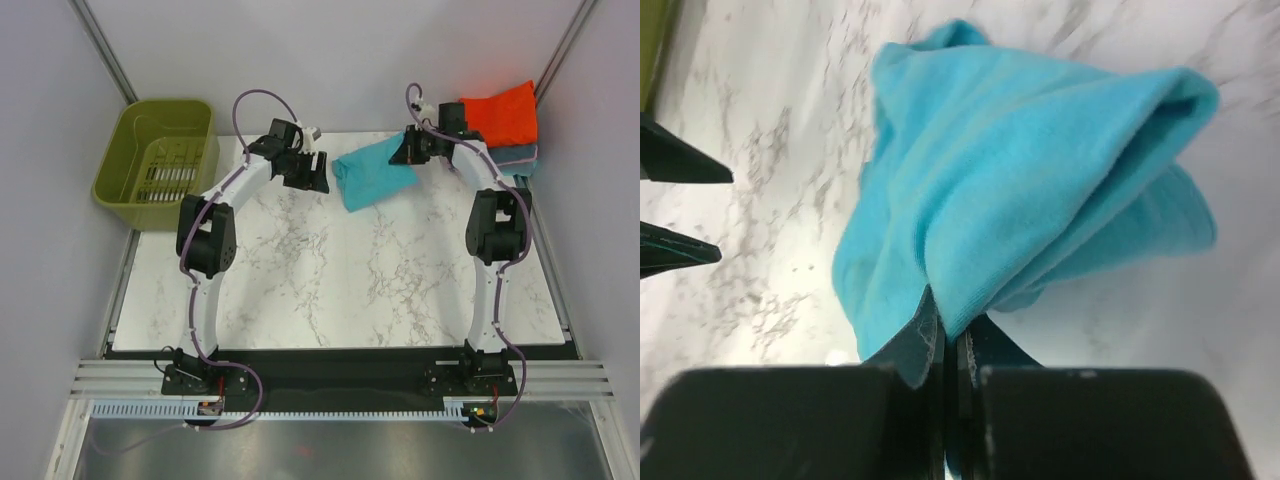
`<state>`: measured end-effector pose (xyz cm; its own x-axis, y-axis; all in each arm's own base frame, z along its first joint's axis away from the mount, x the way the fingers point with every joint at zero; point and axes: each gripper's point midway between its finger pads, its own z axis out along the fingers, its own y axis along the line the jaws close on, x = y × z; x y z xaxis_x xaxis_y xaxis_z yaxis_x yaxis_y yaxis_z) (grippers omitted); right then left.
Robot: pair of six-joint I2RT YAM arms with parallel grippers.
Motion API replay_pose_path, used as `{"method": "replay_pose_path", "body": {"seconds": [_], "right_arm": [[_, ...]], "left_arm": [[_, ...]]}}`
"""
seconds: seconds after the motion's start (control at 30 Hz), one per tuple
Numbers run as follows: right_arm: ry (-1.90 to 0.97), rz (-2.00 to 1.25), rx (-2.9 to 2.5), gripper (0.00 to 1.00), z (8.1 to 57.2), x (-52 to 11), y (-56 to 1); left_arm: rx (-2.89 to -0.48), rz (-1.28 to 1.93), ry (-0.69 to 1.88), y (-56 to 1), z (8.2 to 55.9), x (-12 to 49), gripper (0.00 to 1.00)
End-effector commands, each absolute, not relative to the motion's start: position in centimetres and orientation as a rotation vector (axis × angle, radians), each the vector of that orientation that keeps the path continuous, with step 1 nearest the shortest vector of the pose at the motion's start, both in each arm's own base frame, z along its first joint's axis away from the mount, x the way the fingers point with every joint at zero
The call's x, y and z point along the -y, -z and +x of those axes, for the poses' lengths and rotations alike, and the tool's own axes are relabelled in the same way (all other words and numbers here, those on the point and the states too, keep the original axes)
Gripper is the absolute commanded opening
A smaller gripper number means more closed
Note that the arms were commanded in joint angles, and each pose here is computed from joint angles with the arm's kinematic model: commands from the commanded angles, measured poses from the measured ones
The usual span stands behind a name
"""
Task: Fold and stack the t-shirts
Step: Neatly place the folded tshirt to the corner
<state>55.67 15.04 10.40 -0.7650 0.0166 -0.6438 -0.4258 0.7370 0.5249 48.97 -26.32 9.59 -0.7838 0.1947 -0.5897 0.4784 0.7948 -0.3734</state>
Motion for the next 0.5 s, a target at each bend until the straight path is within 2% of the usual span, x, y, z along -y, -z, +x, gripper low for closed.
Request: {"method": "replay_pose_path", "body": {"seconds": [0.0, 0.47], "right_arm": [[-0.659, -0.43, -2.15, 0.0, 57.5, -11.1, -17.7], [-0.22, -0.456, -1.936, 0.0, 62.7, -2.6, -26.8]], "left_arm": [[-2.378, 0.554, 0.59, -11.9, 50.0, 24.8, 0.8], [-2.405, 0.563, 0.643, -10.8, 49.4, 25.6, 0.8]]}}
